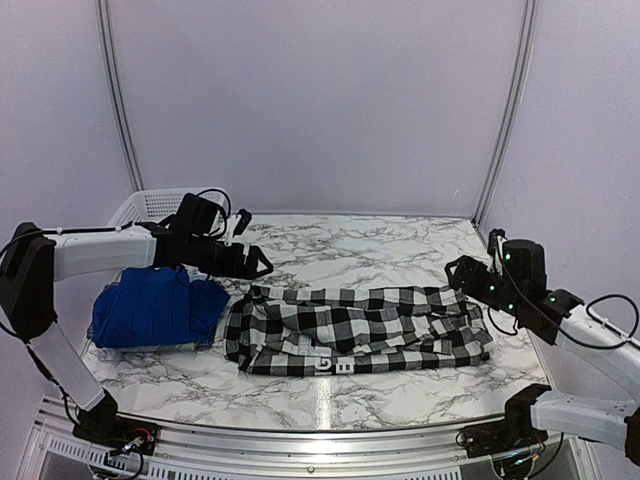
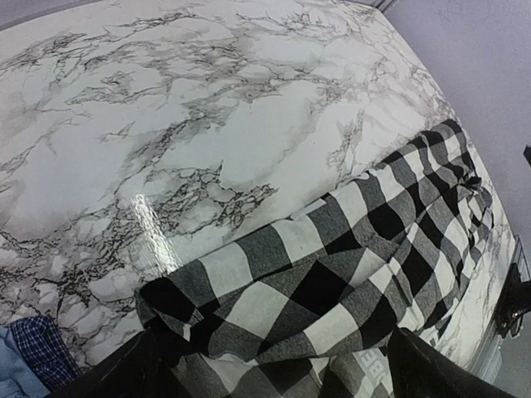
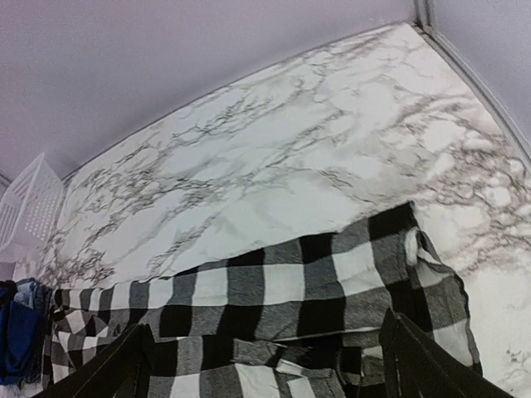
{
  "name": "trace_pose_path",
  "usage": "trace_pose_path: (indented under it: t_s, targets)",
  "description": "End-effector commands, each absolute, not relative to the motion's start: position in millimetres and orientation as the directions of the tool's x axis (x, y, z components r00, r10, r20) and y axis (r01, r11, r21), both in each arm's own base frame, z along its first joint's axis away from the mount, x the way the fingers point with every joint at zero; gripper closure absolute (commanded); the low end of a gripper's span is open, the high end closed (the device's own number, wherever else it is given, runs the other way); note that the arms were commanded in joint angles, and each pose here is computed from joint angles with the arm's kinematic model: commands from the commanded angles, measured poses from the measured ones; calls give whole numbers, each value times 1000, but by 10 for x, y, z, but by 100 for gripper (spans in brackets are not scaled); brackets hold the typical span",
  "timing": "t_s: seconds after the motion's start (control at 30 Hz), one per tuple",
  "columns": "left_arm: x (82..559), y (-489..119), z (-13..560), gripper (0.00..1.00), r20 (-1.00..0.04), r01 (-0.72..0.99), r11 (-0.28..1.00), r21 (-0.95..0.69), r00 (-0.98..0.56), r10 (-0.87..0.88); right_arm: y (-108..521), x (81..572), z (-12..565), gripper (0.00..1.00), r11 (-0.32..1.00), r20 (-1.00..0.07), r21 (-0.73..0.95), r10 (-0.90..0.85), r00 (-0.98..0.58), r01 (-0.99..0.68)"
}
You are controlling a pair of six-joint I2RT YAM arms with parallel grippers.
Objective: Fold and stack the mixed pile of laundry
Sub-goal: Adjust the rectangle-folded shirt at the center of the board, then rotate the rectangle-folded shirt at the center of the board.
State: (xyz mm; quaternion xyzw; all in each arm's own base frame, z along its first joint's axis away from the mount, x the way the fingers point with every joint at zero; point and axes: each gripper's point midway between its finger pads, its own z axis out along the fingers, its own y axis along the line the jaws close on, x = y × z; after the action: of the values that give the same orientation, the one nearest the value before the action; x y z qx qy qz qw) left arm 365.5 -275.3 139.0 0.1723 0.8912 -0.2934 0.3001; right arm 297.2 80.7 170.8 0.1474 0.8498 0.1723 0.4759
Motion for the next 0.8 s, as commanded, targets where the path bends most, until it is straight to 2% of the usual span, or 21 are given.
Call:
trace_pose_path:
  t_s: [0.0,0.03,0.13,0.27,0.37,0.6,0.77]
  targets:
    - [2990,-2920,1253,1,-565,576,731,-367,-762,317,1262,3150,1794,10,914,-750,375,201,-630,-155]
    - [2832,-2982,1182,2,-537,597,713,-367,-762,362,1338,3204,1700,9,914,-717,369,165,-677,-168]
    - [2466,-3129,1006,18,-461,606,685,-404,-782,419,1579,3365,1441,9,903,-630,358,45,-775,-239]
    - [2246,-3189,781,37,-410,619,715,-324,-773,484,1819,3497,1150,12,869,-541,376,-75,-838,-320]
    - [2128,-3267,619,46,-355,604,737,-302,-789,502,1885,3488,946,14,856,-473,390,-129,-872,-339]
    - [2307,-3145,65,57,-196,478,866,-149,-872,448,1704,3155,384,15,879,-285,381,-184,-941,-287]
    - [2737,-3011,-132,60,-178,429,902,-44,-892,416,1605,2774,159,19,889,-187,401,-158,-970,-222]
